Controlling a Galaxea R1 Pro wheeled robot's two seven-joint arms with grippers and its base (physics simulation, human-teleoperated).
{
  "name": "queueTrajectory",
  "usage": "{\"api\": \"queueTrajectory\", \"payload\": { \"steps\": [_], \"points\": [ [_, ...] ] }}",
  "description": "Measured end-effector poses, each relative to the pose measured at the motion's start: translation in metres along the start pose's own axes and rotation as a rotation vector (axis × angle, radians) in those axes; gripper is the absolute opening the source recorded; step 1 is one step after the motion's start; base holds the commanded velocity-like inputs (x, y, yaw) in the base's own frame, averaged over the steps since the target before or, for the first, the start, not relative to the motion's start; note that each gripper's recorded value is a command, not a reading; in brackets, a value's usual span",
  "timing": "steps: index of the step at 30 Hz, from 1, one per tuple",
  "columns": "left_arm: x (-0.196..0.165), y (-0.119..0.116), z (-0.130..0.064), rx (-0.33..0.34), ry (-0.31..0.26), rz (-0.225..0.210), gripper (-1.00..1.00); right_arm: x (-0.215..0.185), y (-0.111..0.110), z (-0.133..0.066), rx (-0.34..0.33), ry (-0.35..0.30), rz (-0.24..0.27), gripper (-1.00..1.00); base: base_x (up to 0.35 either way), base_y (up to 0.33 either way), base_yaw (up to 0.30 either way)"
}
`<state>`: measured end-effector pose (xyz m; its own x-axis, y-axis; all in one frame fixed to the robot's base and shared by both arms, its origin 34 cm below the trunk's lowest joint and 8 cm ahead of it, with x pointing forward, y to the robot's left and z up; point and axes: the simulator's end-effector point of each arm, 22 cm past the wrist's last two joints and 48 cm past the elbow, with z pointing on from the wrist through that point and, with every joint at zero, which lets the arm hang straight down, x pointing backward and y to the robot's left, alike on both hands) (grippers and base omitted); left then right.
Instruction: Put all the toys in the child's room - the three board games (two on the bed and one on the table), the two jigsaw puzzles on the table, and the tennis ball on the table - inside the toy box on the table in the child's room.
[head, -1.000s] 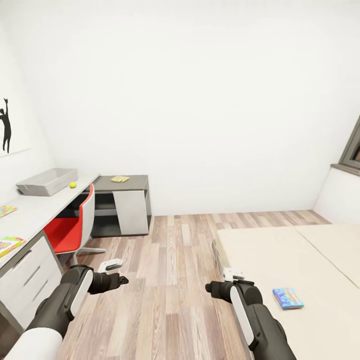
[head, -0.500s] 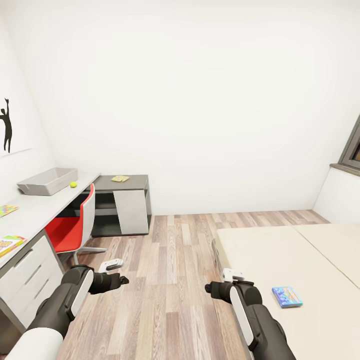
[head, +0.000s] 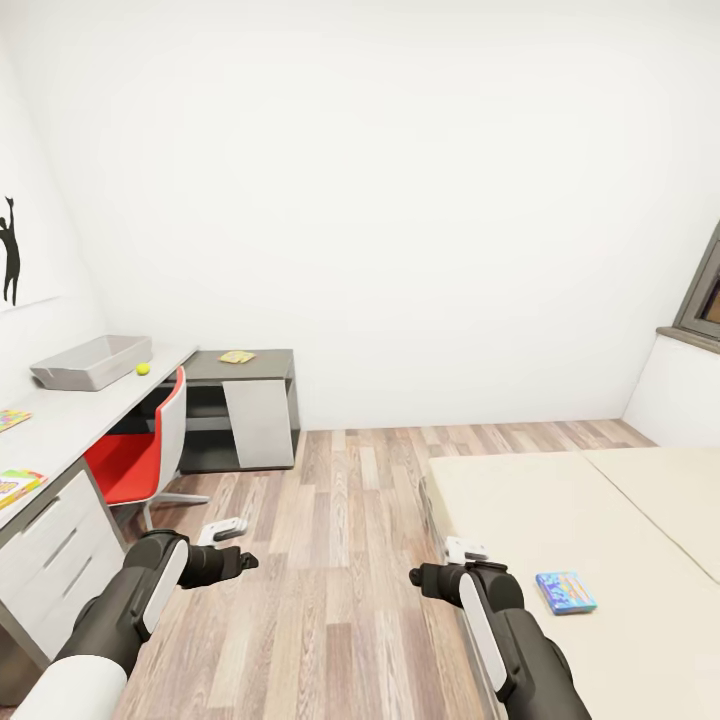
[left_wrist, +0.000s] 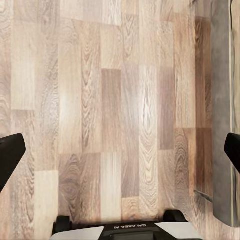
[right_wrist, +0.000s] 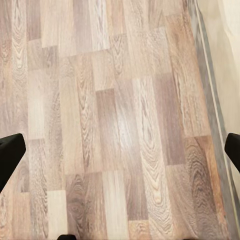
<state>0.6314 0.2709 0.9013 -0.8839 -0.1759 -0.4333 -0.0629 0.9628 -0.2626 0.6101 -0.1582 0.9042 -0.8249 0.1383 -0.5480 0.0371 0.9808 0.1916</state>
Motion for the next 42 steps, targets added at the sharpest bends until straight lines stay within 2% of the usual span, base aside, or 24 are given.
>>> {"api": "queueTrajectory", "payload": {
  "steps": [11,22,42],
  "points": [
    [0.002,-0.001,0.002,0.002,0.005,-0.001,1.0,0.001,-0.006,0.0,0.006,0.002,0.003,1.0,0.0,-0.002,0.059],
    [0.001,-0.004,0.004,0.004,-0.005,0.001,1.0,0.002,-0.001,0.001,-0.001,0.003,0.001,1.0,-0.014,0.0,0.179],
    [0.001,-0.01,0.005,0.015,-0.008,0.003,1.0,0.003,-0.002,0.002,-0.001,0.005,0.007,1.0,-0.038,0.0,0.012]
  ]
}}
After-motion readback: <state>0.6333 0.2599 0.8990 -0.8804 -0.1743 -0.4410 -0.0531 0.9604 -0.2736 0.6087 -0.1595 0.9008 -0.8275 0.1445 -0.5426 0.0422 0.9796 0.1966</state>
